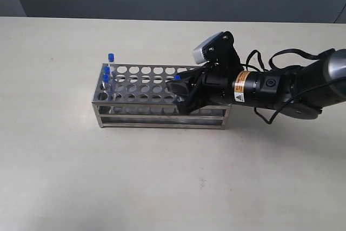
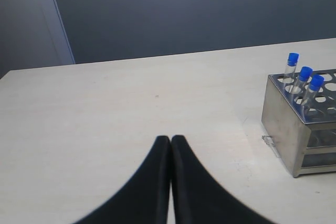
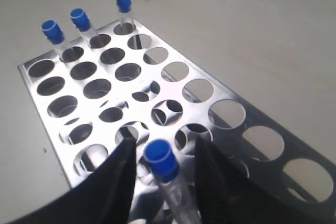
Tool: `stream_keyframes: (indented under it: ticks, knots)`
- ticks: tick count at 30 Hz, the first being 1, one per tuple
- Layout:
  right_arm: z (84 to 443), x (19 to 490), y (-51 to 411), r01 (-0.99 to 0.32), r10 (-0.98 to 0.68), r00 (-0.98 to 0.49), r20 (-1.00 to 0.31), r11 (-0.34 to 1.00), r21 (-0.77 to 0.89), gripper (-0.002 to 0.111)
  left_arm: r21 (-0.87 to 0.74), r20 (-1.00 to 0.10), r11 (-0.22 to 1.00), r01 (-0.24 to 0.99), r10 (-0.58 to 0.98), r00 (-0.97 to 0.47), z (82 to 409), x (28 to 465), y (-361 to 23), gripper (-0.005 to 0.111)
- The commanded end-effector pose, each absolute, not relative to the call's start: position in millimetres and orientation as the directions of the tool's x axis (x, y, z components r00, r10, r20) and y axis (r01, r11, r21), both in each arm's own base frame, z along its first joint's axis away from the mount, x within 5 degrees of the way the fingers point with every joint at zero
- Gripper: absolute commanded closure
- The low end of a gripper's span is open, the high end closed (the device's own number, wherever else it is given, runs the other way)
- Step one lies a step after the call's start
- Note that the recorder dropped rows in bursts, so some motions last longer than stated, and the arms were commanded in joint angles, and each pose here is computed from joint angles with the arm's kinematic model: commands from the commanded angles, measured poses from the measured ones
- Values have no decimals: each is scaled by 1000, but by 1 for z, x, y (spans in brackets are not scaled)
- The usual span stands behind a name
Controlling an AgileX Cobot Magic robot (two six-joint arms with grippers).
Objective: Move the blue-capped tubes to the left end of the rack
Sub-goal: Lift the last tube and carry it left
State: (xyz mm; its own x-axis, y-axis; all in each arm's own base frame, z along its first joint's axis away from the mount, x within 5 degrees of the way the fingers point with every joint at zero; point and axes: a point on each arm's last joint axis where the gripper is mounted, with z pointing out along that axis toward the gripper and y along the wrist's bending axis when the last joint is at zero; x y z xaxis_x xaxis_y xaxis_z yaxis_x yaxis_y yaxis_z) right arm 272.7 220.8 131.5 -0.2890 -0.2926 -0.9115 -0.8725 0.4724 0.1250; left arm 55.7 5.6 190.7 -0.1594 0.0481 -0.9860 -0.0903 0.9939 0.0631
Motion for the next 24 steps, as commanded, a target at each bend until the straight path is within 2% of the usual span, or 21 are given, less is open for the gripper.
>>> stream_keyframes:
  ticks: [1,3,5,10,16,24]
  knots:
    - [124,278,223,-868,-303,-295,-906,481,122,72,63,-987,994,-87,49,-150,192,55,5,106]
    - [123,278,223,-866,-296,-301,-906,482,130,72,63,-987,994,-87,49,-150,192,55,5,106]
    - [123,278,223,-865,-291,-306,-906,483,137,77,63,-987,994,-87,49,-150,192,55,5,106]
    - [124,278,224,-865,-274,-305,-912,480,145,109,63,-987,994,-87,49,-150,192,55,5,106]
    - [135,277,224,-876,-270,-277,-922,466,127,109,63,-987,994,-87,49,-150,192,55,5,106]
    - [203,267,220,-897,-190,-112,-975,441,18,109,63,-987,994,-87,49,-150,192,55,5,106]
